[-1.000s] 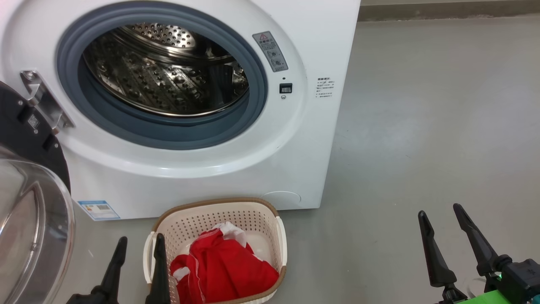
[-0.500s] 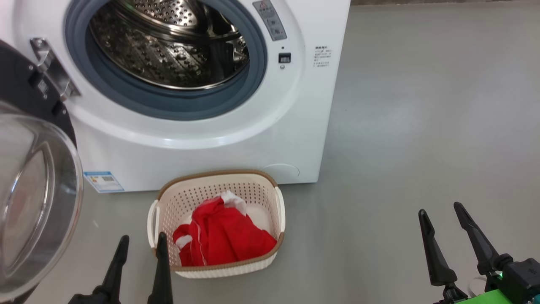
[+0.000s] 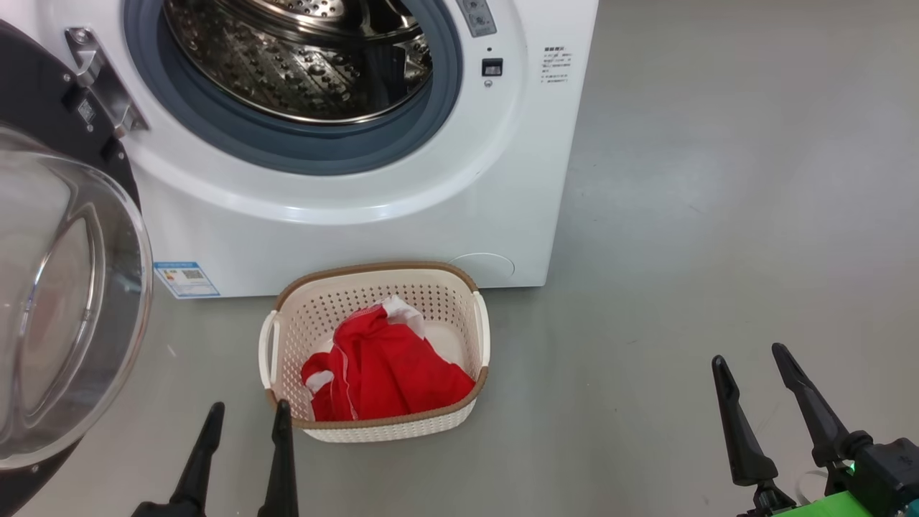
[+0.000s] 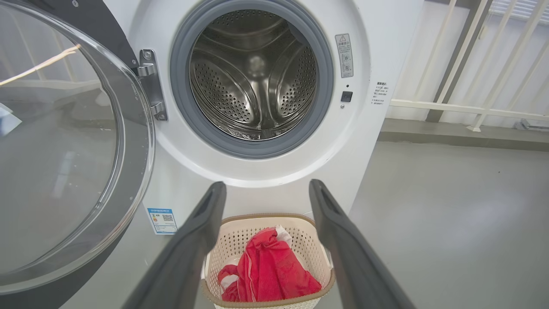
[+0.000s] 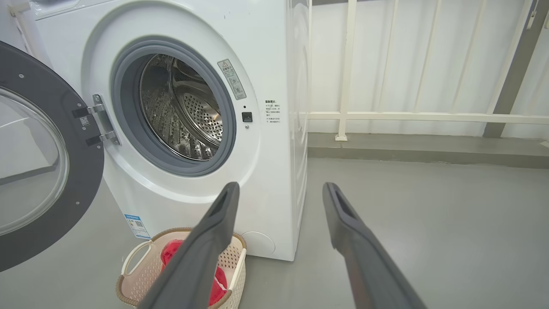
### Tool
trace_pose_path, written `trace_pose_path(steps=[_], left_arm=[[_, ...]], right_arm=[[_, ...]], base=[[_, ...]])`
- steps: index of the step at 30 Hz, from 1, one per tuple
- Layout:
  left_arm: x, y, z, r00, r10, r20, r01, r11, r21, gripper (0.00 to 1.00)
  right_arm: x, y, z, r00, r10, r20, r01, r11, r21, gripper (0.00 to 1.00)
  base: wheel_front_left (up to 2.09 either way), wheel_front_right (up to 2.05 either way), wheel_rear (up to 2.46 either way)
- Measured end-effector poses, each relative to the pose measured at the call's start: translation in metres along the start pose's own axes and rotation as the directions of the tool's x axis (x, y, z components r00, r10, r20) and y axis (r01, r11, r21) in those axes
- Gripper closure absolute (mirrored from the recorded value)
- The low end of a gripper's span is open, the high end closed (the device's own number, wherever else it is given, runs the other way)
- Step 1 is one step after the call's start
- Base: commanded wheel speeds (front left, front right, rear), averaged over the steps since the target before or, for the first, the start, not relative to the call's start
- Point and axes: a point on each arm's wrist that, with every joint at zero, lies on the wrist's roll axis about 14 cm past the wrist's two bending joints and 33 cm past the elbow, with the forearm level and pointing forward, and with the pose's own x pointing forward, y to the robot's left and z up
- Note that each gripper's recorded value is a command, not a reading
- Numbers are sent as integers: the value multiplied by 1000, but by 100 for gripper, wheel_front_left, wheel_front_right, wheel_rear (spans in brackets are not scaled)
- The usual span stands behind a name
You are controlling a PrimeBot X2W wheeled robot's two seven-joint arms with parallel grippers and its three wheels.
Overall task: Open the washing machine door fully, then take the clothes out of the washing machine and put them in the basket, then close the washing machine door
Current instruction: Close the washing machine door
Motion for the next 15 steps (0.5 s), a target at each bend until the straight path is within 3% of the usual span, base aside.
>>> trace_pose_path(steps=[15], left_arm=[[-4, 20, 17, 995, 79, 57, -81, 996, 33, 0]], right_arm=[[15, 19, -11, 997, 66, -32, -66, 998, 6, 0]], base=[[0, 0, 0]])
